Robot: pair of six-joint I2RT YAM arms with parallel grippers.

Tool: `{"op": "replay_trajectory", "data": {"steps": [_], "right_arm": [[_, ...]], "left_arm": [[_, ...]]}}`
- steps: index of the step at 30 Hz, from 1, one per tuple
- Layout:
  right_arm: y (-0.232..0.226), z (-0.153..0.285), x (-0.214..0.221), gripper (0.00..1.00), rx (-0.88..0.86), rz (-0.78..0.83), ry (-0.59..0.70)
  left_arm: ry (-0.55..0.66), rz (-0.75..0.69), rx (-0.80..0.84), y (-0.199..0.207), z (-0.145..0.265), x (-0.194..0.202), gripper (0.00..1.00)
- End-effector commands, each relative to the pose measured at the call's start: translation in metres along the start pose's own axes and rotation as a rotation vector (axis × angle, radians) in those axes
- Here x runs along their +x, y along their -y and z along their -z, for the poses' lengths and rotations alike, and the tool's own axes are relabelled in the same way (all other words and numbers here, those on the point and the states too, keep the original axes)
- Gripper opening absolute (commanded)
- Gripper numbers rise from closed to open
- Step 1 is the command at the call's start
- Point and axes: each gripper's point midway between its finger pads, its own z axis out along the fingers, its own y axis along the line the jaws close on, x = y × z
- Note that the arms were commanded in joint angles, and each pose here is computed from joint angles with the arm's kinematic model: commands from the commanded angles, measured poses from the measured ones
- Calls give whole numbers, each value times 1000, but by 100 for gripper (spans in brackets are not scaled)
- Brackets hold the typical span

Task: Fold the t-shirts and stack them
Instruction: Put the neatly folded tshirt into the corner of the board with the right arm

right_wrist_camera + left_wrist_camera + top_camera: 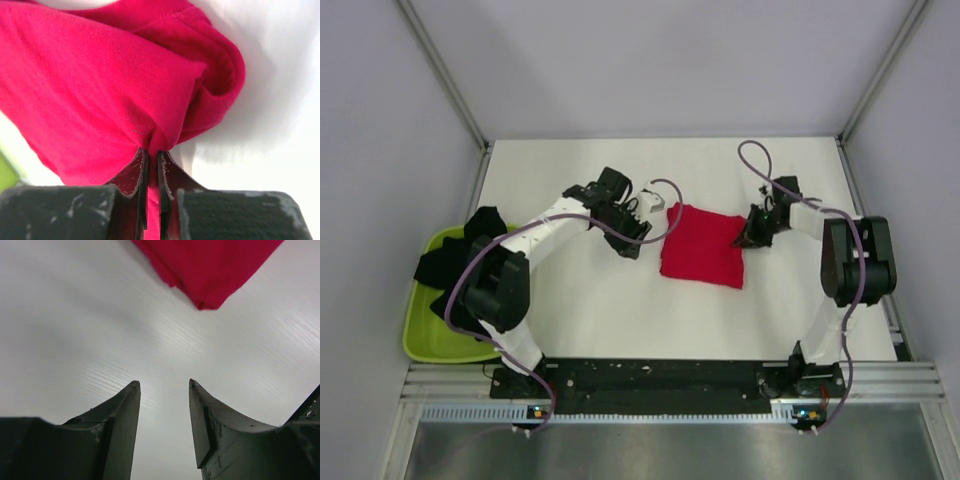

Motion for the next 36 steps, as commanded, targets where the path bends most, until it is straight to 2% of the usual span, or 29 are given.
{"op": "replay_trajectory", "data": {"steps": [1,5,9,15,18,21,29,30,33,34,36], "right_arm": [[46,1,-41,0,219,185,-81],[83,6,-81,0,357,214,-107],[113,26,-138,0,503,257,-27],[144,67,-227,0,780,528,69],[154,83,-271,0,890,601,117],[179,94,-294,0,980,583,140],[215,106,-314,0,989,491,209],[217,109,-317,7,1016,479,224],[217,136,-330,48,1112,424,305],[216,151,-335,55,1158,393,343],[199,181,-348,60,1175,362,446]], "left_arm": [[37,-40,-75,-12,18,-6,49],[23,-39,-124,-21,26,-2,49],[-9,-42,-161,-28,29,6,49],[-42,-40,-192,-34,34,7,49],[-59,-49,-223,-40,37,8,49],[-76,-52,-251,-47,40,10,49],[-102,-44,-276,-56,41,8,49],[-98,-43,-275,-57,42,6,49],[-94,-42,-258,-54,42,5,49],[-92,-44,-252,-53,42,5,49],[-93,-47,-253,-51,44,6,49]]}}
